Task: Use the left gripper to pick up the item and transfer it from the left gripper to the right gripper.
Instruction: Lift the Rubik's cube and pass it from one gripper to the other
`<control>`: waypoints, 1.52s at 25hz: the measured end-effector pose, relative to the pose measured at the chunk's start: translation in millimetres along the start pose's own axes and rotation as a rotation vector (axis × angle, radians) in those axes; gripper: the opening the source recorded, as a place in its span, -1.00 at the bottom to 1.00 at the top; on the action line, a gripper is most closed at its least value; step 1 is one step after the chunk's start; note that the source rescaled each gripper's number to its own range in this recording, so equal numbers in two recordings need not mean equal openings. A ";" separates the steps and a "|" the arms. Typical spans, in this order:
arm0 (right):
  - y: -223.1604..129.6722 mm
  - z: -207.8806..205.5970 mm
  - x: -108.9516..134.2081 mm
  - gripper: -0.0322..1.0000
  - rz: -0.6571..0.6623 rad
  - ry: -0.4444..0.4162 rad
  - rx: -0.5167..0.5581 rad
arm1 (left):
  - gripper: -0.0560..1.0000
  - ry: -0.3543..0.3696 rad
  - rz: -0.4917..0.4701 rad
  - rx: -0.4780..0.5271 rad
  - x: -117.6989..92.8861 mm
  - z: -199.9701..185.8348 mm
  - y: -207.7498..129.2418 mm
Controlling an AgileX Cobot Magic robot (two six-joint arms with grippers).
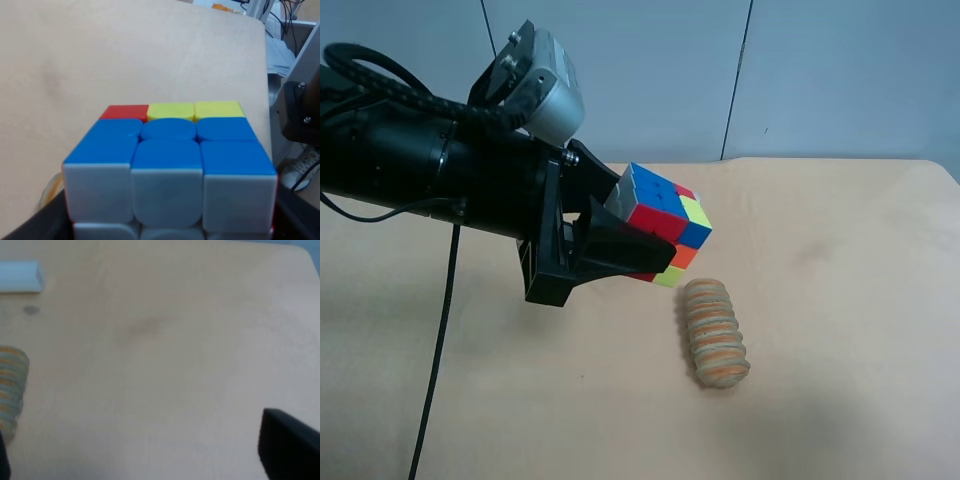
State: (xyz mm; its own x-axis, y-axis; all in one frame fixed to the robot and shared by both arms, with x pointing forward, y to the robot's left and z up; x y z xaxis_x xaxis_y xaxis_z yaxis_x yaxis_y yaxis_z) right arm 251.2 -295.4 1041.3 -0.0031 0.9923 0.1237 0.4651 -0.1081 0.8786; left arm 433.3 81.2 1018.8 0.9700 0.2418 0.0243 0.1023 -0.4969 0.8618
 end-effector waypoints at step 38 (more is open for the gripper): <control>100.7 142.9 83.4 0.99 0.343 0.680 0.326 | -0.89 0.013 0.044 -0.004 1.7 -0.2 1.6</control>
State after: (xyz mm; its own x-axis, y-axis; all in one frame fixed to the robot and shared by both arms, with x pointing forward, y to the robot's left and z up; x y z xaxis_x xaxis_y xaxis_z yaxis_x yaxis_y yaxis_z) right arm 424.3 -215.0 1074.2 -0.3006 0.6433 0.7041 0.7704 -0.2714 0.5768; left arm 435.1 81.0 1020.2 0.9707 0.2304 0.0681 0.0592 -0.5040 0.8617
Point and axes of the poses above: a point on each arm's last joint axis where the gripper is mounted, z pointing out along that axis toward the gripper, x along the wrist's bending axis when the last joint is at zero, y = z × x, the point moved 2 cm from there along z, pointing out along that axis toward the gripper, and after that the axes turned 5 degrees about z, right-handed, at the moved point
